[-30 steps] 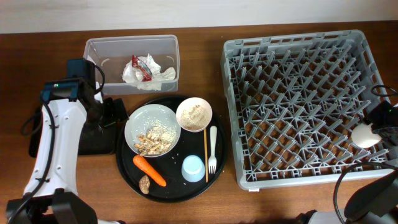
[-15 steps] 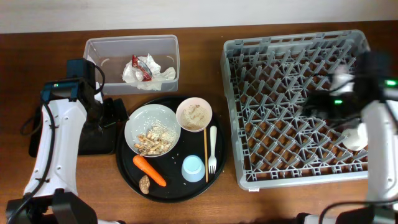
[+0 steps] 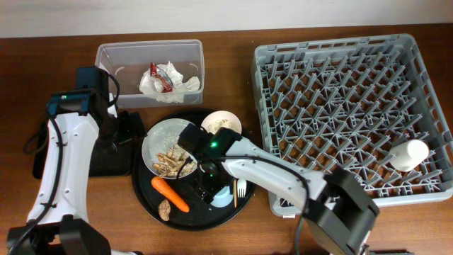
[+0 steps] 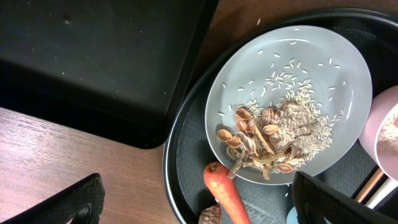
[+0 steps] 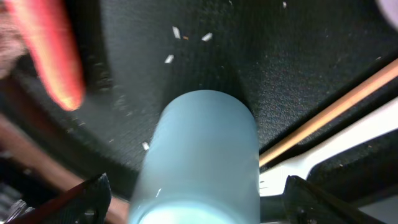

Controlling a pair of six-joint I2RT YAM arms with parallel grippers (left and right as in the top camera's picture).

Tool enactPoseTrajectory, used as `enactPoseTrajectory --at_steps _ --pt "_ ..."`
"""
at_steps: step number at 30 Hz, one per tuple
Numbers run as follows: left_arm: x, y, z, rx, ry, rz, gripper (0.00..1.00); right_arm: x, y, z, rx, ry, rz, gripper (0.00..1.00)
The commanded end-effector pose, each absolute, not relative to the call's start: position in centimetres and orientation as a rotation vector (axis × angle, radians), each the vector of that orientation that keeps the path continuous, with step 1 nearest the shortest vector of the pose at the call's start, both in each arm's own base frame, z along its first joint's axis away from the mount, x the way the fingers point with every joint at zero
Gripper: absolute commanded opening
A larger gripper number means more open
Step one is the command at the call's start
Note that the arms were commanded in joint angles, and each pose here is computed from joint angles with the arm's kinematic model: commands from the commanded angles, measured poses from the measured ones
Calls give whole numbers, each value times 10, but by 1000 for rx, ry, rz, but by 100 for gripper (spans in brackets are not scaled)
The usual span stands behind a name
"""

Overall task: Sort waste into correct bins and load items into the dishwasher rack
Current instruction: 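Grasp the light-blue cup with the right gripper and place it in the rack, then grasp the pink bowl with the left gripper and lift it toward the black tray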

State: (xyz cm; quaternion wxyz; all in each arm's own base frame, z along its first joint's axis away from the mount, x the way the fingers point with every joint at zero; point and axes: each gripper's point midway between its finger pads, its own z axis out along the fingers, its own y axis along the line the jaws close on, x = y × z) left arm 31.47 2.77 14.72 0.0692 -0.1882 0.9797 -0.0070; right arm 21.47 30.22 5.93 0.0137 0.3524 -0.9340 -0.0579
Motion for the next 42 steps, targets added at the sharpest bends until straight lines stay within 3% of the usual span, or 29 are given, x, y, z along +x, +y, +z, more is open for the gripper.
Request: enactPoseTrajectory --at_steps 1,3,6,9,11,13,16,20,26,30,31,33,35,38,40,42 --pt "314 28 148 -581 2943 -23 96 217 302 47 1037 -2914 -134 74" --pt "314 28 148 -581 2943 -23 96 217 303 50 1027 -2923 -145 46" --pt "314 28 148 -582 2943 -23 96 221 300 72 1028 -2953 -156 44" --pt "314 28 148 -581 2944 -24 96 265 270 149 916 -3159 -158 44" --pt "314 28 148 -581 2944 -24 96 319 189 229 587 -3450 -87 45" --pt "314 28 148 -581 2944 -24 96 348 87 262 92 -3596 0 45" --pt "314 28 148 -581 2944 -23 96 353 -91 259 -737 -3502 217 44" --pt "313 28 148 -582 2948 -23 96 348 -202 244 -1232 -3381 319 43" --pt "310 27 147 -585 2961 -20 96 381 -247 175 -1271 -3271 414 43" --pt "312 27 147 -583 2954 -21 96 372 -273 123 -1291 -3124 453 43" --pt "312 28 147 -583 2951 -22 96 372 -272 120 -1286 -3118 449 50" --pt "312 28 147 -582 2951 -22 96 375 -269 120 -1282 -3132 417 82" --pt "312 28 147 -583 2951 -21 96 382 -258 133 -1283 -3183 301 85" --pt "312 27 147 -582 2951 -22 96 384 -236 219 -1296 -3351 153 87" --pt "312 27 147 -582 2951 -22 96 379 -171 275 -955 -3561 -287 87" --pt "312 27 147 -582 2951 -22 96 357 -128 289 -741 -3563 -367 87"
